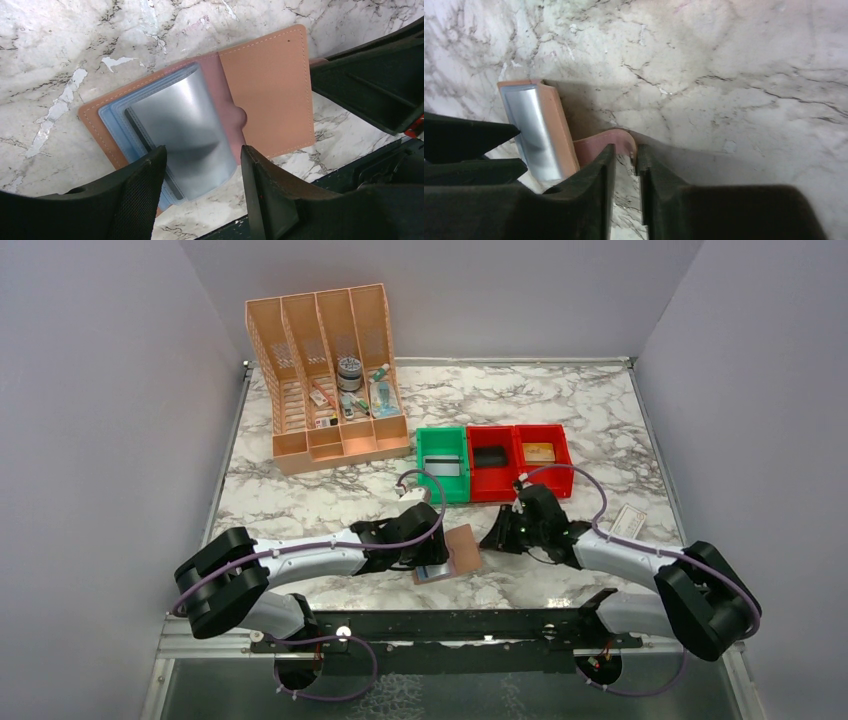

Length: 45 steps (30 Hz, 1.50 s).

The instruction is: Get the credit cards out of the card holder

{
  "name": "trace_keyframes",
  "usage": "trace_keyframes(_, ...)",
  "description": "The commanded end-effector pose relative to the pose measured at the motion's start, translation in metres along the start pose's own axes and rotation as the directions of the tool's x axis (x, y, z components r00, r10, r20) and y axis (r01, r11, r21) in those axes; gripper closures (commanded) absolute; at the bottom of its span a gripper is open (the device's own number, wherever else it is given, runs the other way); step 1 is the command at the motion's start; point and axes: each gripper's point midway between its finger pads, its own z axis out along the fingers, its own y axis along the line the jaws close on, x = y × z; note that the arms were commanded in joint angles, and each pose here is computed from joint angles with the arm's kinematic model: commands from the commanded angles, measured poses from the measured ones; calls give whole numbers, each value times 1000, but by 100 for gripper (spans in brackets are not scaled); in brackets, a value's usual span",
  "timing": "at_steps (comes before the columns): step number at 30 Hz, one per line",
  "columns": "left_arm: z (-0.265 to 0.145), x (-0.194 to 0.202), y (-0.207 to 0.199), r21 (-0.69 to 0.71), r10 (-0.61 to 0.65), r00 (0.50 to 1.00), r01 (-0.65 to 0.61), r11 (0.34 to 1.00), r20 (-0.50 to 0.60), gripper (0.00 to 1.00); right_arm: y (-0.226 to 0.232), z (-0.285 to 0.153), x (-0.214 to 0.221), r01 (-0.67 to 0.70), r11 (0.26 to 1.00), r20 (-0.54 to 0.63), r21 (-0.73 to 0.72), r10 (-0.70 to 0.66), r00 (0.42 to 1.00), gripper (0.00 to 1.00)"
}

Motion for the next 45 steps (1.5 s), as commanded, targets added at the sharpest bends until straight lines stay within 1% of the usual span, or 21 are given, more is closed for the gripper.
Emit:
trace_keyframes(1,-2,2,1,5,-4,1000,4,1000,1,41,-12,-17,2,54,994,-28,92,-52,998,66)
trace_keyframes(2,-2,2,2,4,-4,1000,4,1000,2,41,-9,-22,-6,62,993,-6,97,-62,998,59)
trace_keyframes(3,-3,2,2,5,-5,1000,5,1000,4,41,-5,-27,-13,72,992,18,99,-74,997,55)
trace_keyframes(5,-3,1,1,8,-1,1000,1,1000,10,41,4,-37,-26,102,991,68,88,-108,992,54)
trace_keyframes(7,-4,-1,0,16,4,1000,-5,1000,17,42,17,-48,-35,132,989,87,61,-137,987,56)
trace_keyframes(8,-5,-2,-1,18,4,1000,-5,1000,21,42,27,-53,-39,157,987,94,21,-158,983,57)
trace_keyframes(10,-7,-4,-1,24,3,1000,-4,1000,31,42,54,-60,-41,229,968,107,-106,-218,970,59)
trace_keyframes(11,-8,-5,-2,28,2,999,-3,1000,38,42,67,-64,-41,241,956,108,-166,-226,968,61)
trace_keyframes(14,-13,-9,-1,31,-2,998,0,1000,63,43,100,-70,-33,244,903,99,-354,-223,970,63)
trace_keyframes(17,-23,-18,8,-2,1,994,0,1000,107,42,107,-59,-20,197,881,30,-430,-204,979,63)
trace_keyframes(20,-38,-28,27,-74,3,987,9,997,163,42,105,-43,-11,211,898,-21,-385,-237,971,62)
trace_keyframes(23,-51,-33,48,-126,-18,977,45,991,211,38,106,-30,-4,263,910,-24,-320,-286,958,56)
trace_keyframes(25,-57,-34,62,-149,-42,972,78,986,231,33,107,-22,1,306,913,-33,-271,-327,945,53)
trace_keyframes(29,-61,-35,82,-160,-95,965,137,978,245,32,106,-3,13,344,917,-79,-201,-365,928,47)
trace_keyframes(32,-63,-35,88,-151,-116,964,155,976,240,32,108,7,19,391,907,-98,-155,-408,908,37)
trace_keyframes(34,-64,-37,93,-148,-134,960,173,974,245,32,106,15,21,425,900,-114,-100,-434,894,27)
trace_keyframes(36,-65,-39,95,-141,-148,956,188,972,254,32,104,21,25,437,897,-136,-71,-442,886,20)
trace_keyframes(40,-68,-42,97,-129,-153,953,192,973,262,32,102,31,28,476,879,-158,-6,-471,868,19)
trace_keyframes(43,-69,-42,95,-118,-158,952,194,974,263,32,88,39,32,496,863,-191,91,-474,859,21)
trace_keyframes(45,-70,-43,94,-109,-159,951,193,975,265,32,83,43,36,512,850,-207,124,-482,851,23)
